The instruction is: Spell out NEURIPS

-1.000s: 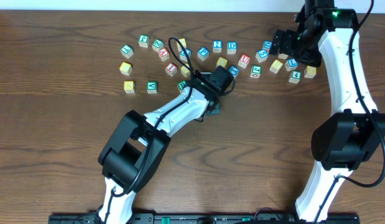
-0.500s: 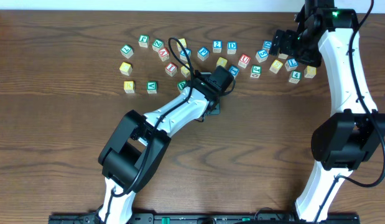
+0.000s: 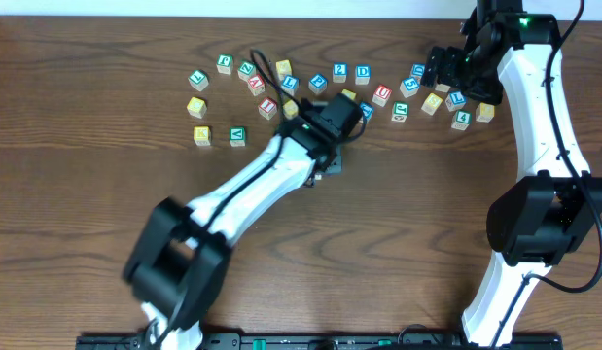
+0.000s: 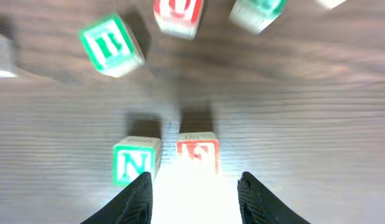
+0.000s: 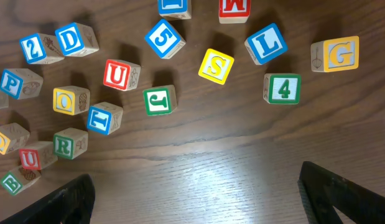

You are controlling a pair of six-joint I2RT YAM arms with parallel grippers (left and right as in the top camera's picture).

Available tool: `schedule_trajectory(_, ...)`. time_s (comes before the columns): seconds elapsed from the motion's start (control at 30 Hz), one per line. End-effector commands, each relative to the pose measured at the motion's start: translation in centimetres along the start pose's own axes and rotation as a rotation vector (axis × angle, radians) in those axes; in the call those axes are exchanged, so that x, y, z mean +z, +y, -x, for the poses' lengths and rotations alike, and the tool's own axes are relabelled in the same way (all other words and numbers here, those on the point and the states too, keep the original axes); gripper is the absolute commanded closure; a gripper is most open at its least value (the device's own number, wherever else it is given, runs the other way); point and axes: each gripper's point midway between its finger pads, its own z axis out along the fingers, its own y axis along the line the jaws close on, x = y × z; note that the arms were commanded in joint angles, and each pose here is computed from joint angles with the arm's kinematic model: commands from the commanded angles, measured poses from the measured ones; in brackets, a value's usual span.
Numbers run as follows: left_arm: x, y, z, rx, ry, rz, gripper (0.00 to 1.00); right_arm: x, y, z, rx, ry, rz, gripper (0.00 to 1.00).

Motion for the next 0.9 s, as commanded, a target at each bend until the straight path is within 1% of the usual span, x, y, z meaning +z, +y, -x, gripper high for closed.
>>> schedule_trajectory(0.0, -5.0, -0.3, 2.6, 0.02, -0.105, -0.061, 0.56, -1.7, 0.5, 0.5, -0.016, -0.041, 0.016, 0.01)
schedule_trajectory(0.07, -7.2, 0.4, 3.3, 0.016, -0.141, -0.078, 0.56, -1.7, 0.5, 0.5, -0.016, -0.041, 0.016, 0.01)
schedule_trajectory(0.2, -9.6, 2.7, 4.1, -0.028, -0.169, -0.072, 0.57, -1.7, 0.5, 0.5, -0.016, -0.041, 0.016, 0.01)
schedule_trajectory(0.3, -11.0, 5.9, 4.7, -0.077, -0.174, -0.038, 0.57, -1.7, 0.5, 0.5, -0.016, -0.041, 0.016, 0.01)
schedule_trajectory(0.6, -10.9, 13.5, 4.9, -0.209, -0.118, 0.079, 0.56, -1.7, 0.5, 0.5, -0.016, -0.041, 0.016, 0.01)
schedule_trajectory(0.77, -10.7, 15.9, 4.7, -0.259, -0.092, 0.119, 0.56, -1.7, 0.6, 0.7, -0.016, -0.046, 0.017, 0.01)
schedule_trajectory(0.87, -10.7, 16.8, 4.4, -0.272, -0.078, 0.134, 0.56, -1.8, 0.9, 1.6, -0.02, -0.085, 0.028, 0.01)
